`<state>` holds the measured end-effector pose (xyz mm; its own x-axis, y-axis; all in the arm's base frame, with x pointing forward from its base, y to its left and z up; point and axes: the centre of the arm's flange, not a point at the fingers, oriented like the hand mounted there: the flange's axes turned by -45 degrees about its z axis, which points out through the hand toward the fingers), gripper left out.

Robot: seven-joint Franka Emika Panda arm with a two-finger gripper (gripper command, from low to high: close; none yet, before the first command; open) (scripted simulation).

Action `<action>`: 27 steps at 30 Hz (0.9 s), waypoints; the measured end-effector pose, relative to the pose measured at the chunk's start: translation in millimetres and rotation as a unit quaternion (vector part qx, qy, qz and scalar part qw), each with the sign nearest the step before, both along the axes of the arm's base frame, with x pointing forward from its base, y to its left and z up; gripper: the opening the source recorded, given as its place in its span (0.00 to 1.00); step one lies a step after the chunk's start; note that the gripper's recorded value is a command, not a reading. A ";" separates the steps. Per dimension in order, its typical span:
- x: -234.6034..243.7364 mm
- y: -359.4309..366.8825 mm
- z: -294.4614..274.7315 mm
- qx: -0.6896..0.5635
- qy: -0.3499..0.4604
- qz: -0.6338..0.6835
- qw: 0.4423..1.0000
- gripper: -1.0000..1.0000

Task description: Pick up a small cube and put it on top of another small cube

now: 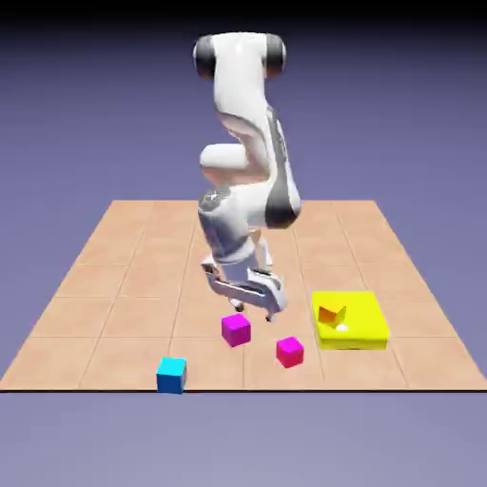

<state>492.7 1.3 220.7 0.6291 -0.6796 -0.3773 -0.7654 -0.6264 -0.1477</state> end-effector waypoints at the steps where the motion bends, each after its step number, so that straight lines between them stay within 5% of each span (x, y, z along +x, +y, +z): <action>1: 1.2 2.4 -11.3 0.016 0.025 -0.016 0.999 0.50; 6: 4.6 17.9 -64.9 0.099 0.149 -0.093 0.980 0.50; 19: -9.5 46.9 -120.7 0.104 0.156 -0.096 0.978 0.50; 20: -10.4 48.5 -124.0 0.103 0.154 -0.095 0.978 0.00; 27: -4.5 38.4 -103.1 0.110 0.159 -0.096 0.976 0.00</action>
